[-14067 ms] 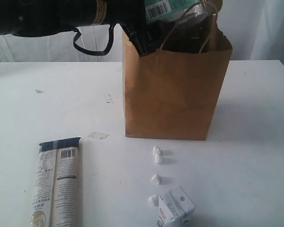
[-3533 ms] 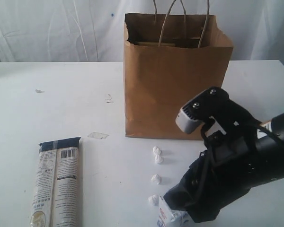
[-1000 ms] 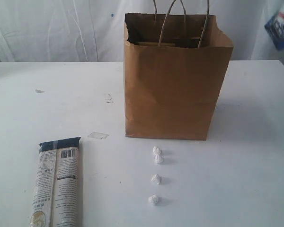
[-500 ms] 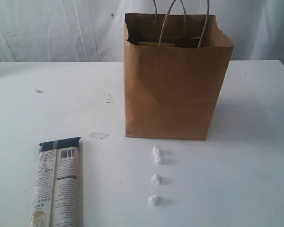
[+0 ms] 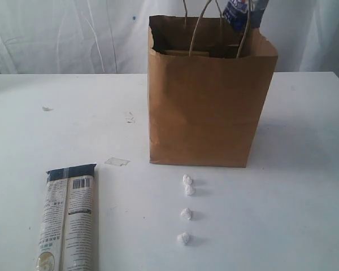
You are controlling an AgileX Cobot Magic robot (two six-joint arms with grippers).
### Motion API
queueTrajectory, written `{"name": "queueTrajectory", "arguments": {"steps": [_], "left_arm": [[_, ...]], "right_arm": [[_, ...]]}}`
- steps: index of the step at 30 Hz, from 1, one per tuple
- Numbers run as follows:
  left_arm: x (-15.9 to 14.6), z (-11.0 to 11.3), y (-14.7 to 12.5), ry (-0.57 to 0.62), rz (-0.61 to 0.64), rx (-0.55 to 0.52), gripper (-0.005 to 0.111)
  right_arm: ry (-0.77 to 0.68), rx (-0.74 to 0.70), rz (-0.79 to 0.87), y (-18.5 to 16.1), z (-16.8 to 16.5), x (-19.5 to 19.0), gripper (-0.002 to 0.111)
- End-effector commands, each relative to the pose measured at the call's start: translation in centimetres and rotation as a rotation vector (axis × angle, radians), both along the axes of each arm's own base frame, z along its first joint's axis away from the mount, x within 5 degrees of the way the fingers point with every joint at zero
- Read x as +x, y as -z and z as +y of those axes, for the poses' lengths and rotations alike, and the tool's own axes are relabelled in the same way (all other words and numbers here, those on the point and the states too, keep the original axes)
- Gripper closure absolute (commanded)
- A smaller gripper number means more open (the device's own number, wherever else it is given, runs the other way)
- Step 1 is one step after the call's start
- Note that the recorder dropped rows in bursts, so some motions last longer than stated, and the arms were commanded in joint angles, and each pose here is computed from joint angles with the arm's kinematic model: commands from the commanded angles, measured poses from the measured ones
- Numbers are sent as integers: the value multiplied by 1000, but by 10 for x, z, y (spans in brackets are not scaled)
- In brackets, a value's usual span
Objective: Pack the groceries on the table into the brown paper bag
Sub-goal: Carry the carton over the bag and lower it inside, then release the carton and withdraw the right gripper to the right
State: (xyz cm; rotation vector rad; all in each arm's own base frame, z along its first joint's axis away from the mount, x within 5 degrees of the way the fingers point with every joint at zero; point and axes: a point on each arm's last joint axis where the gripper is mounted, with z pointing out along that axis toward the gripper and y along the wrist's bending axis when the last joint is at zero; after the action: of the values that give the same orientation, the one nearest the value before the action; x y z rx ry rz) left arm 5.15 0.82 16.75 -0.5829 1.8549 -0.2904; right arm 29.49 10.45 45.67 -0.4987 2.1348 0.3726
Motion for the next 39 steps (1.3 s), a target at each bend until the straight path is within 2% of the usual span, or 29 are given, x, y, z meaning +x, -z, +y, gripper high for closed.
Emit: {"name": "queueTrajectory", "arguments": {"steps": [1,16,18,21,23,35,39], "left_arm": [[0,0,1,-1,0,5,107],[0,0,1,-1,0,5,107],[0,0,1,-1,0,5,107],[0,0,1,-1,0,5,107],[0,0,1,-1,0,5,107],[0,0,1,-1,0,5,107],[0,0,1,-1,0,5,107]], "right_arm": [[-10,31,-18,7,3,11,68],[-15,-33,41,32,6,30,68],[-15,-35,51,36,7,34,63],[-13,-51,69,44,8,40,48],[-13,-52,72,45,8,40,43],[-9,-102,73,47,5,40,43],[4,-121,46,38,1,33,45]]}}
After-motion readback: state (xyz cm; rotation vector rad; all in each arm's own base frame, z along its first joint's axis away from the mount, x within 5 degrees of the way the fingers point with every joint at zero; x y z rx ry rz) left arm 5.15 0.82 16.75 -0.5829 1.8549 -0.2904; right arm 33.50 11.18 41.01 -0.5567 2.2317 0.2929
